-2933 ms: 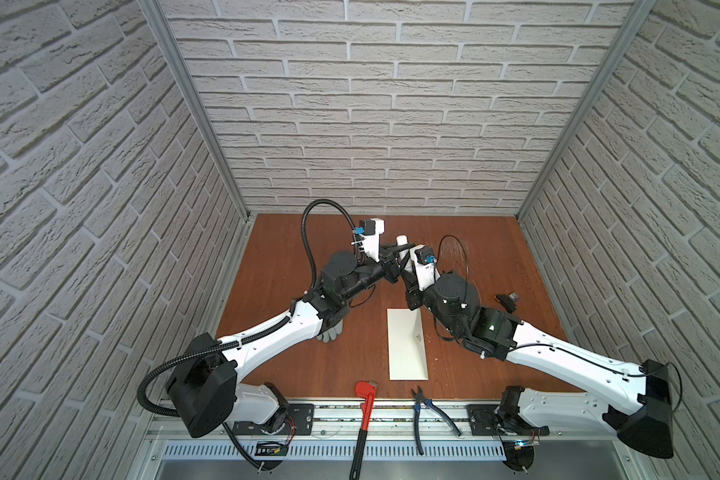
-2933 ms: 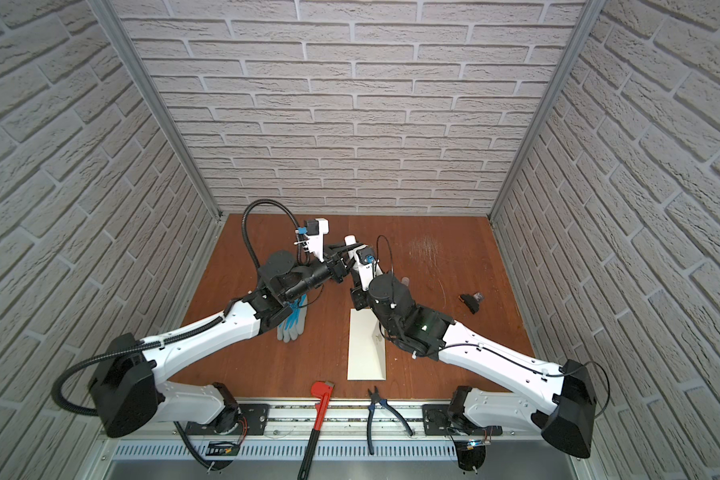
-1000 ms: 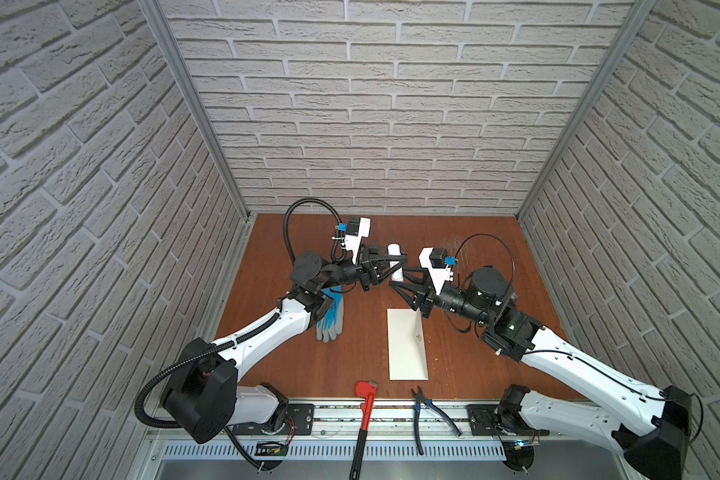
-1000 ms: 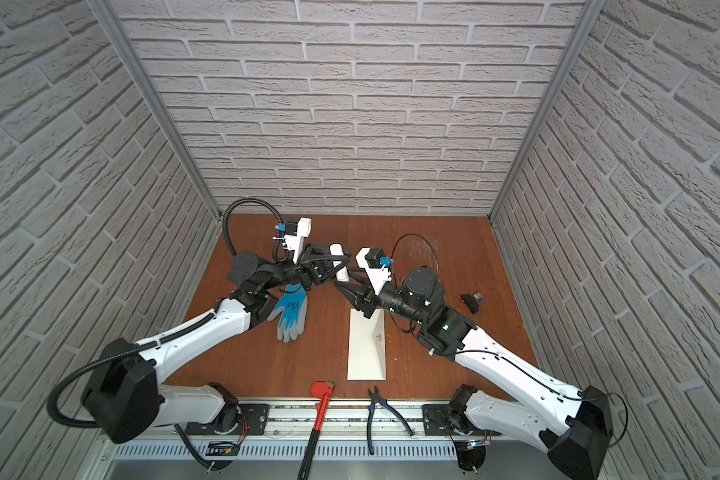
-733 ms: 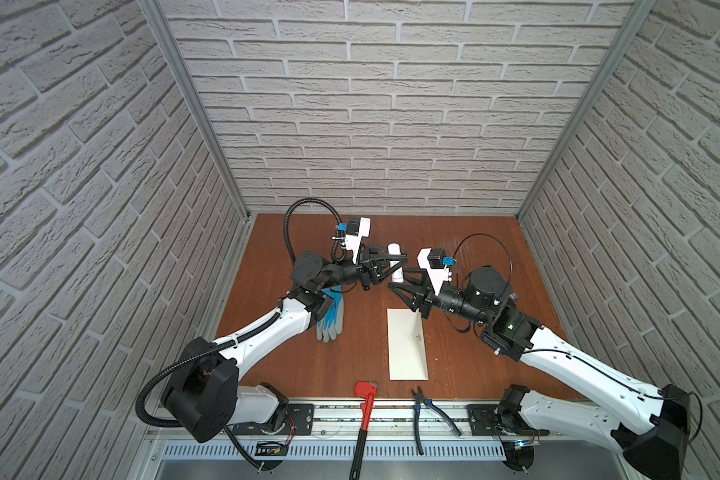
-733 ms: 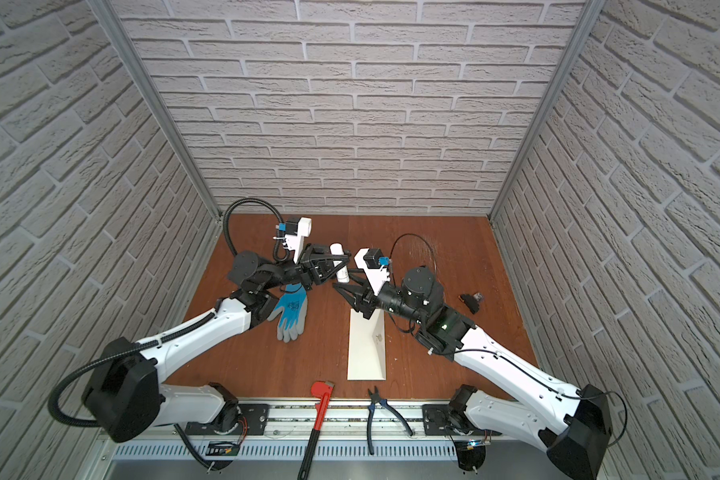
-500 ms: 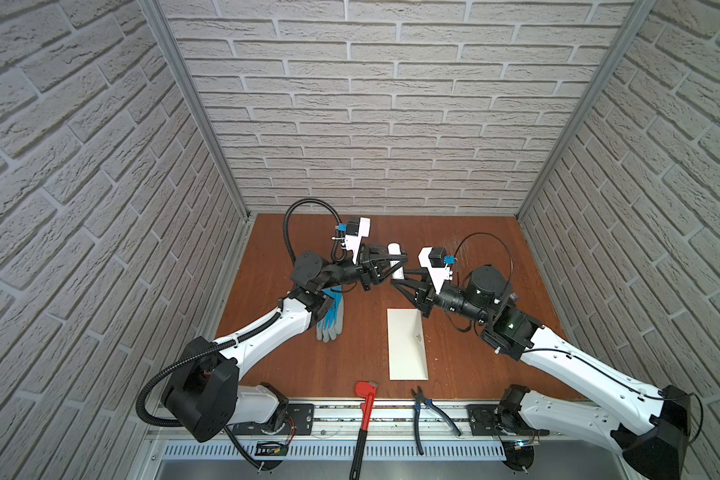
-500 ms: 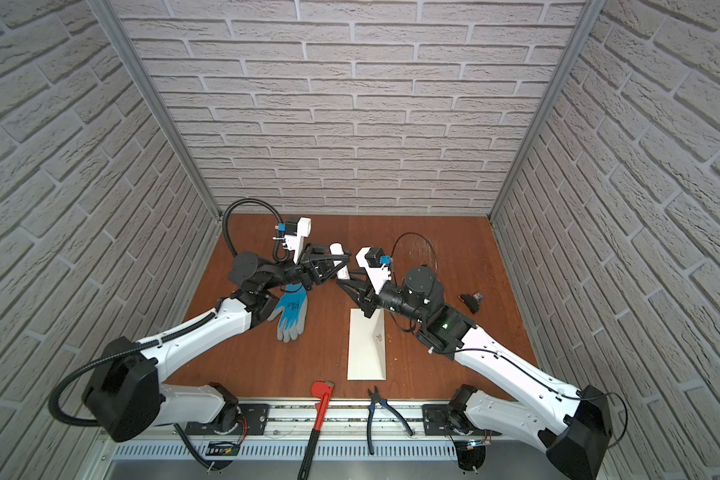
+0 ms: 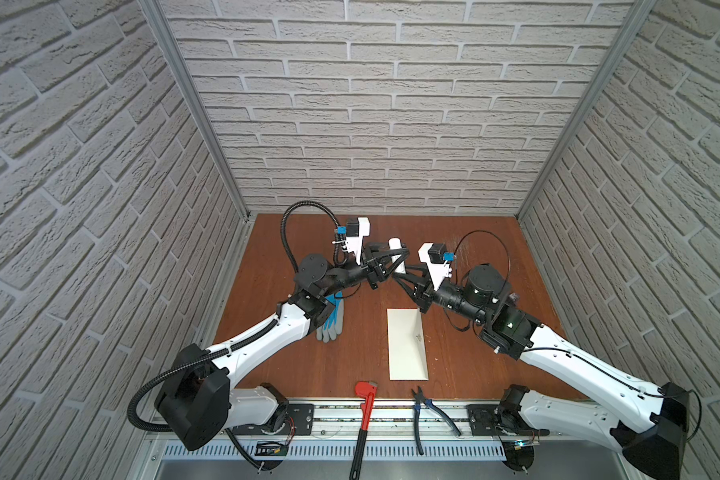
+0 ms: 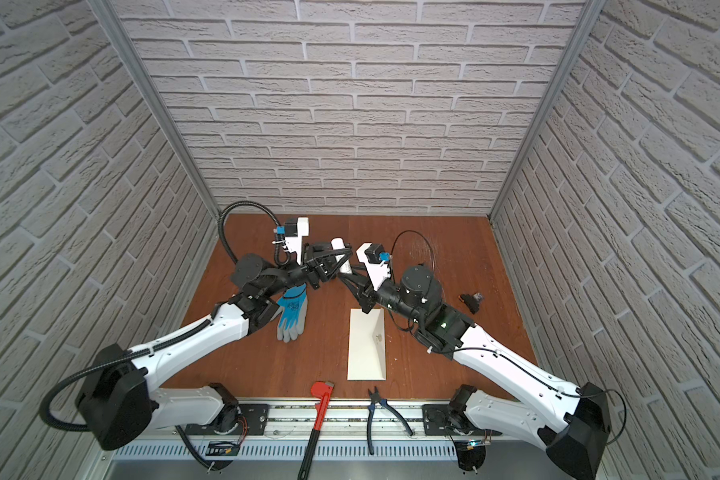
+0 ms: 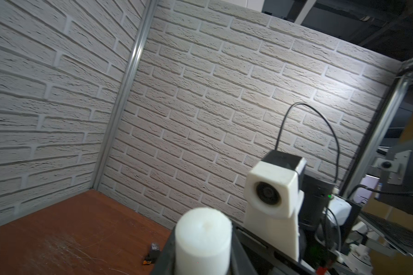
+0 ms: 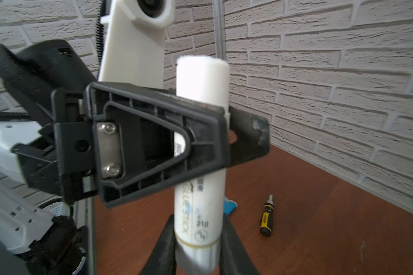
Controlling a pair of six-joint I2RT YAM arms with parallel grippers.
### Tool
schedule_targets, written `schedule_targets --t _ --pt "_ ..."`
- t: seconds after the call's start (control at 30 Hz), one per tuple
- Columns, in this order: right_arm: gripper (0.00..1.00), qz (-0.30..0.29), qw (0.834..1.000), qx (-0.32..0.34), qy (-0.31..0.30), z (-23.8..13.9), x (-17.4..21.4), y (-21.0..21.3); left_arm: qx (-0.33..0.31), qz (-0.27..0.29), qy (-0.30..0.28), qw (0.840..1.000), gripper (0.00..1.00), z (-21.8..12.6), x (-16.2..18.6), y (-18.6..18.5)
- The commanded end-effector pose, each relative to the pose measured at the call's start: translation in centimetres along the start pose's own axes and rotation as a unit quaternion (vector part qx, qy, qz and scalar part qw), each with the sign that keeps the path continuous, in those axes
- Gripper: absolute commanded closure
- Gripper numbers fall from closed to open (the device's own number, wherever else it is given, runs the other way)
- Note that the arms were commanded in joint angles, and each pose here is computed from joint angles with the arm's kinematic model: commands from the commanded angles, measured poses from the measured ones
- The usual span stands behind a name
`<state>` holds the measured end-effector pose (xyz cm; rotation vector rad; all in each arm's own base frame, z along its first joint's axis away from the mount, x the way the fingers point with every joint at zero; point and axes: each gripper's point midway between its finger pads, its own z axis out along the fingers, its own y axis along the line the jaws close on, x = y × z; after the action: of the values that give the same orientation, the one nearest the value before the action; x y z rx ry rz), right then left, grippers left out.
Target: Place the letter into the envelope and seal it
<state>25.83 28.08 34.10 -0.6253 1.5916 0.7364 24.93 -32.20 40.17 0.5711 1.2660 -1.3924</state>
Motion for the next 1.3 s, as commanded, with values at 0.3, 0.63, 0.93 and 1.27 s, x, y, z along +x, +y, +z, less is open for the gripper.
schedule_targets --t 0.3,0.63,0.93,1.27 --pt "0.94 -0.107 0.971 0.183 -0.107 -0.4 -6.2 2.0 -0.199 0.039 -0.009 0.979 1.00 1.4 2.6 6.2" --pt "0.66 -0.135 0.968 0.196 -0.081 -0.2 -4.4 3.2 -0.215 0.051 -0.019 0.975 1.00 1.0 1.6 6.6" --pt "0.42 -0.110 0.980 0.167 -0.022 -2.9 -0.9 0.3 -0.121 0.040 -0.009 0.992 1.00 -1.5 -2.3 4.9" --pt "0.45 -0.044 0.999 0.002 -0.018 -2.6 -0.9 1.3 0.053 0.000 -0.011 0.999 1.00 -2.5 -3.2 1.0"
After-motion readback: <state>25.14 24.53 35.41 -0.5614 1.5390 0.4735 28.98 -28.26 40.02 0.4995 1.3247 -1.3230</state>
